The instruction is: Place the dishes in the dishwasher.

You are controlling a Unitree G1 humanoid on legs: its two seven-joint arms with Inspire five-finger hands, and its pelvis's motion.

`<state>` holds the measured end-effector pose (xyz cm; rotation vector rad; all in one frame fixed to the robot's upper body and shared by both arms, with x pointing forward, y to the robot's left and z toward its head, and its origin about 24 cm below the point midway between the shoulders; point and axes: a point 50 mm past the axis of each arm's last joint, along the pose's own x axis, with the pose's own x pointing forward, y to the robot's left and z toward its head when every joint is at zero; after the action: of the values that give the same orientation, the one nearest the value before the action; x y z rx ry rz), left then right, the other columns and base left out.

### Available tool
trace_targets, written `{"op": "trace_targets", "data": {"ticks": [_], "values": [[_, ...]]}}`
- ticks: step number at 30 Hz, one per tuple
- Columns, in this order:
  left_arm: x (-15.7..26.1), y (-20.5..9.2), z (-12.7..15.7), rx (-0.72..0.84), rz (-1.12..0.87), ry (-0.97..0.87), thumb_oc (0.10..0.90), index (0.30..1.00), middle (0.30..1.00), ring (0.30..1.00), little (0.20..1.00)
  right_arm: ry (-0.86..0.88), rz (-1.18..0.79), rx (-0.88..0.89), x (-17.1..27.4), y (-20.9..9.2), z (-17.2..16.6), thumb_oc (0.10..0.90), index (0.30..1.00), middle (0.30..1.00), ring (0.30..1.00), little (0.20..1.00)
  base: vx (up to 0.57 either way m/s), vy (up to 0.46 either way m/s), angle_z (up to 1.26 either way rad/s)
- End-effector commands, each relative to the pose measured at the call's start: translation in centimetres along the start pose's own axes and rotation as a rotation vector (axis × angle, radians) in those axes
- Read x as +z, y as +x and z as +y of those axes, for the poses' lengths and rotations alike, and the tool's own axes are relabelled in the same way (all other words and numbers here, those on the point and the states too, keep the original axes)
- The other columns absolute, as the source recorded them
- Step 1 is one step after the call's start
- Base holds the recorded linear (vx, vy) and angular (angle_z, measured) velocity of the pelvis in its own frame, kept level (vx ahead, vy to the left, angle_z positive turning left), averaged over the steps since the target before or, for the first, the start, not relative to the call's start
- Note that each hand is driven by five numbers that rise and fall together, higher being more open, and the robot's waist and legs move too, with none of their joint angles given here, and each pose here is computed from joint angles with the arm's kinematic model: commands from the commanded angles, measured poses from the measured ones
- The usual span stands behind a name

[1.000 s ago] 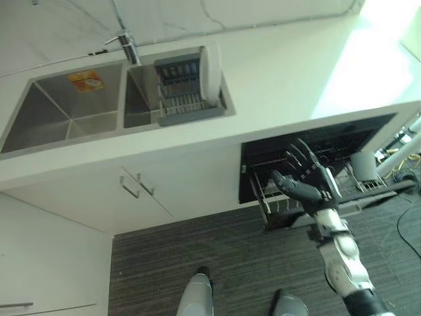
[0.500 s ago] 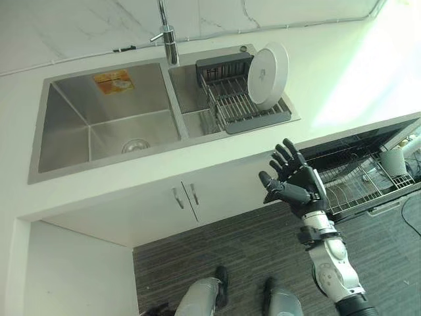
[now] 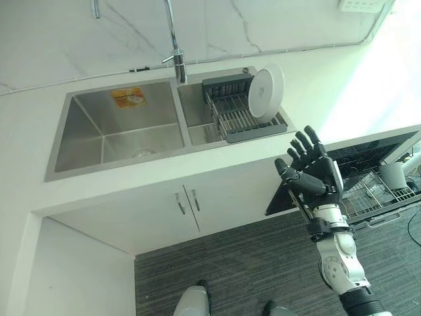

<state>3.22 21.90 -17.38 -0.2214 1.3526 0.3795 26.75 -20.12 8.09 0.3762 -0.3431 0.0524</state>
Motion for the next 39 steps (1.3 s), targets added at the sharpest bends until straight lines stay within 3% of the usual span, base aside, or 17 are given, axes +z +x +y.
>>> {"op": "trace_targets", "data": {"ticks": [1,11,22,29,39], "values": [[-1.0,-0.1,0.4,0.035,0.039,0.09,0.8,0.9,0.9,0.9,0.9,-0.028,-0.309,0.096,5.1,1.4,1.7,0.8,0.9,0.9,0.9,0.9,0.06,-0.07,-0.05],[-0.6,0.0,0.3,0.087,0.037,-0.001,0.8,0.9,0.9,0.9,0.9,-0.143,-0.402,0.118,7.6,1.2,1.5,0.8,0.9,0.9,0.9,0.9,0.14,-0.165,0.25],[-1.5,-0.4,2.9,0.141,0.088,-0.02,0.8,0.9,0.9,0.9,0.9,-0.059,-0.397,0.159,6.0,1.4,4.0,0.8,0.9,0.9,0.9,0.9,0.16,0.184,-0.27],[-2.2,-0.6,3.3,0.143,0.107,-0.071,0.8,0.9,0.9,0.9,0.9,-0.041,-0.397,0.218,6.0,2.0,4.7,0.8,0.9,0.9,0.9,0.9,0.23,-0.152,-0.13],[-2.4,-0.3,0.7,0.131,0.11,-0.027,0.8,0.9,0.9,0.9,0.9,-0.134,-0.401,0.155,7.4,1.7,3.3,0.8,0.9,0.9,0.9,0.9,0.24,-0.114,0.18]]}}
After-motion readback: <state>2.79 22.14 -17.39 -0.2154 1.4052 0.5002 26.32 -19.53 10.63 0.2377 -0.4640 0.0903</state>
